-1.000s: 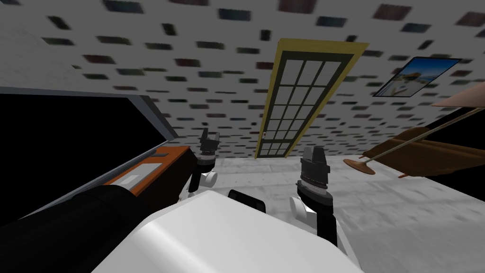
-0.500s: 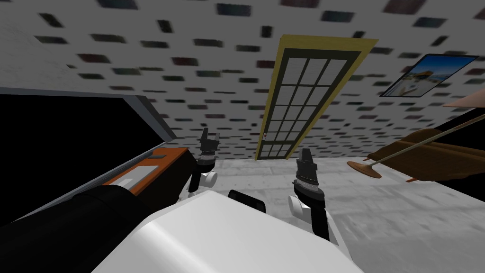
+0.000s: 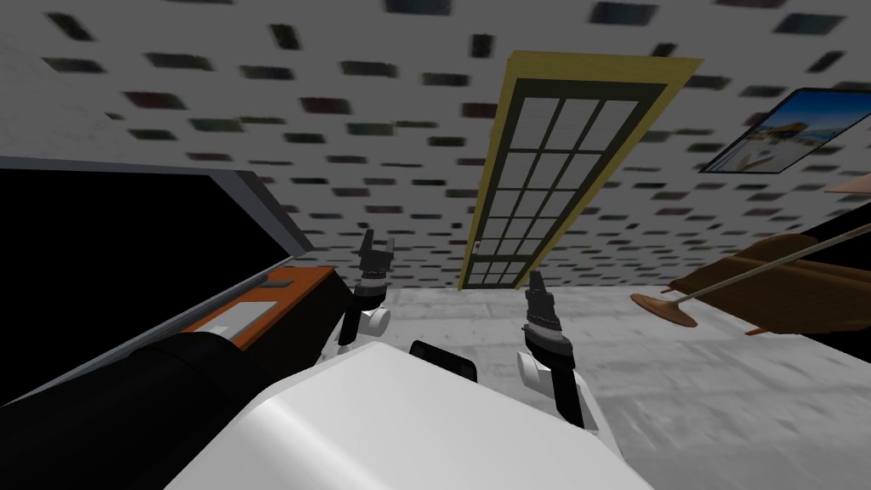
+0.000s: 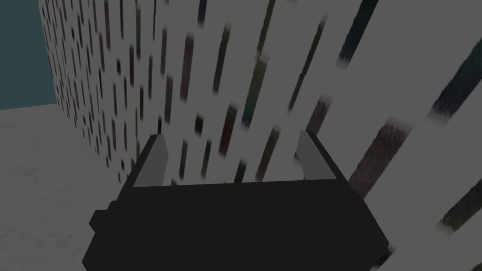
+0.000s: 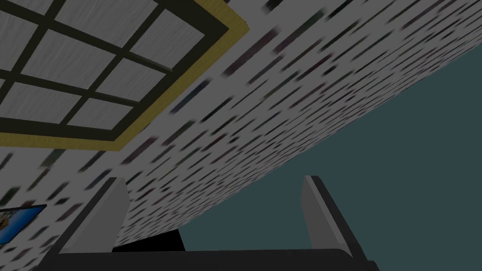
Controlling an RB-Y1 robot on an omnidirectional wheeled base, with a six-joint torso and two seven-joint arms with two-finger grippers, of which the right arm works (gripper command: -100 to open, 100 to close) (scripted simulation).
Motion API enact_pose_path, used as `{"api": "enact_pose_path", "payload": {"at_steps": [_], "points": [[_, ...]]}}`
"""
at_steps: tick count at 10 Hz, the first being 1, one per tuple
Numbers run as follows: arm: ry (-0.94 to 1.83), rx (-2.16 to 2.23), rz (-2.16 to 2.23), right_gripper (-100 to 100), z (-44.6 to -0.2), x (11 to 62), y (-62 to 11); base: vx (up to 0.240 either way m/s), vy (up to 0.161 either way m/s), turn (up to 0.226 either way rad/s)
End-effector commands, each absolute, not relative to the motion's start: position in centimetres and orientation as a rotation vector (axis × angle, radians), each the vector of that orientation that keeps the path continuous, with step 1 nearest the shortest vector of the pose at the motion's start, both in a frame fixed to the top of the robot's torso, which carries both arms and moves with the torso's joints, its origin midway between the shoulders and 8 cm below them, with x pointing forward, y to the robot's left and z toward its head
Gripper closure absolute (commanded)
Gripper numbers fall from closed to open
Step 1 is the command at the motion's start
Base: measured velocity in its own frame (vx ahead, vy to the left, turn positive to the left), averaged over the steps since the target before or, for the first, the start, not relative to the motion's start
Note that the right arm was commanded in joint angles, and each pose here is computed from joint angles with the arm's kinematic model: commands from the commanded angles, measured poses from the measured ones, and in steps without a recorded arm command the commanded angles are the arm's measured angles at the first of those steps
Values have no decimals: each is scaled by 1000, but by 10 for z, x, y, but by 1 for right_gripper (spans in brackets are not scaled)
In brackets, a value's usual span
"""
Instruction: Pull the door open
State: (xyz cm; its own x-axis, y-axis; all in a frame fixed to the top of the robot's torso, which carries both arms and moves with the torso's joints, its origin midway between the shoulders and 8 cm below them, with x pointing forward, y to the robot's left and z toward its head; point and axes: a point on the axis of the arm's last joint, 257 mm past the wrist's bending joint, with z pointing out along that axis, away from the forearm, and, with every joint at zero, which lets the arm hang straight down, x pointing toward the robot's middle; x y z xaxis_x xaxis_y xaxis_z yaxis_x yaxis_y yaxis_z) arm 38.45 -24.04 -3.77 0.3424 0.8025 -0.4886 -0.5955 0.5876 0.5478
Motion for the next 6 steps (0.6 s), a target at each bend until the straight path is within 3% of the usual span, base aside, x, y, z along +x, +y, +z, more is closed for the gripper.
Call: {"api": "enact_pose_path", "payload": {"at_steps": [1,6], "points": [[834,283,892,-100,-51,390,-242,87,9,20],[924,248,790,-100,-92,407,-247,96,-3,20]]}}
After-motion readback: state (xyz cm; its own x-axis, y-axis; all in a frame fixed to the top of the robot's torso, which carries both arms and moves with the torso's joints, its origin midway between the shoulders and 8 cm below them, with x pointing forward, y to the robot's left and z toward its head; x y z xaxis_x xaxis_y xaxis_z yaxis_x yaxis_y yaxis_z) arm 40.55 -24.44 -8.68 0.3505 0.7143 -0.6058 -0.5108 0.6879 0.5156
